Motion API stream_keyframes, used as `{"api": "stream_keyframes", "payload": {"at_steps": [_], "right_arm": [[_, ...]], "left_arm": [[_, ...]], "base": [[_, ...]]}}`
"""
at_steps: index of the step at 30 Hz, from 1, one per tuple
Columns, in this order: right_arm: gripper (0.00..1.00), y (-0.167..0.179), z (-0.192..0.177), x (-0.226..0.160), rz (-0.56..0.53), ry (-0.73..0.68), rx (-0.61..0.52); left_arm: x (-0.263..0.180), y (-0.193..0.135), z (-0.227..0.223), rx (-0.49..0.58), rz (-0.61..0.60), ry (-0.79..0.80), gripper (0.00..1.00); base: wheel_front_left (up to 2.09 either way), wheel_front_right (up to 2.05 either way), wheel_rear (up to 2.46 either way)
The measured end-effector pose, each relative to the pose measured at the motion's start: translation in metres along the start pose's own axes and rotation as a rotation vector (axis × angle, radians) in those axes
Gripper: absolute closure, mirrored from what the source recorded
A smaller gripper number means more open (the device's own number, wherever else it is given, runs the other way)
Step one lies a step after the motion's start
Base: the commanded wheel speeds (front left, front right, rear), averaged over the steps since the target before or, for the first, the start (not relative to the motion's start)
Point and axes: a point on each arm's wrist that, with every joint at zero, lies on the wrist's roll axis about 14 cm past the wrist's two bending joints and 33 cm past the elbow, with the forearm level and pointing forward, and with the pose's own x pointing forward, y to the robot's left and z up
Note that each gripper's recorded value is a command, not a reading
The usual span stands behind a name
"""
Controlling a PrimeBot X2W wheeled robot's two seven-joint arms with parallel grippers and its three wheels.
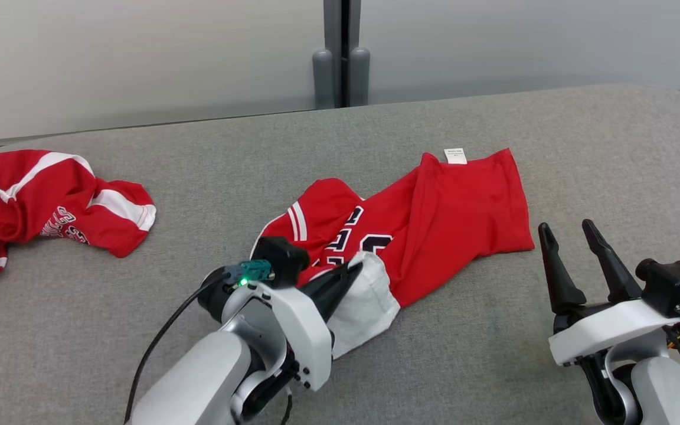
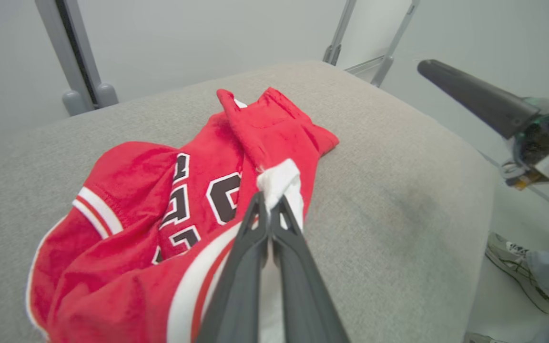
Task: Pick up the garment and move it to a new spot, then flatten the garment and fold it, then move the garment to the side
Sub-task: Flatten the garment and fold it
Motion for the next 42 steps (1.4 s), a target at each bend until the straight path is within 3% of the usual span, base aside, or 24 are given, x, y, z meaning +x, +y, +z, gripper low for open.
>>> {"api": "stream_keyframes", "payload": {"at_steps": [1,2,3,9,18,28,42], "right_arm": [[0.00,-0.002,-0.001,0.000,-0.005,0.005,-0.001],[0.00,-0.004,-0.003,-0.001,-0.010,0.011,-0.002],[0.00,-0.006,-0.005,-0.002,-0.015,0.016,-0.002],[0.00,-0.012,-0.007,-0.001,-0.032,0.021,-0.003],[0.00,-0.006,-0.004,-0.002,-0.025,-0.004,0.010],[0.00,-0.020,-0.002,0.001,-0.055,-0.011,0.006],[0.00,-0.069,-0.010,-0.008,-0.182,0.015,-0.025]], "left_arm": [[0.008,0.002,0.000,0.003,0.000,-0.007,1.00],[0.015,0.006,-0.001,0.016,0.011,-0.009,0.22],[0.020,0.010,-0.003,0.032,0.018,-0.012,0.00],[0.035,0.025,0.003,0.084,0.055,-0.106,0.00],[0.001,0.029,0.014,0.112,0.114,-0.243,0.00],[-0.001,-0.033,-0.056,0.026,-0.063,0.021,0.00],[0.060,-0.026,-0.103,0.101,-0.117,0.218,0.00]], "base": [[0.00,0.00,0.00],[0.00,0.00,0.00],[0.00,0.00,0.00],[0.00,0.00,0.00],[0.00,0.00,0.00],[0.00,0.00,0.00],[0.00,0.00,0.00]]}}
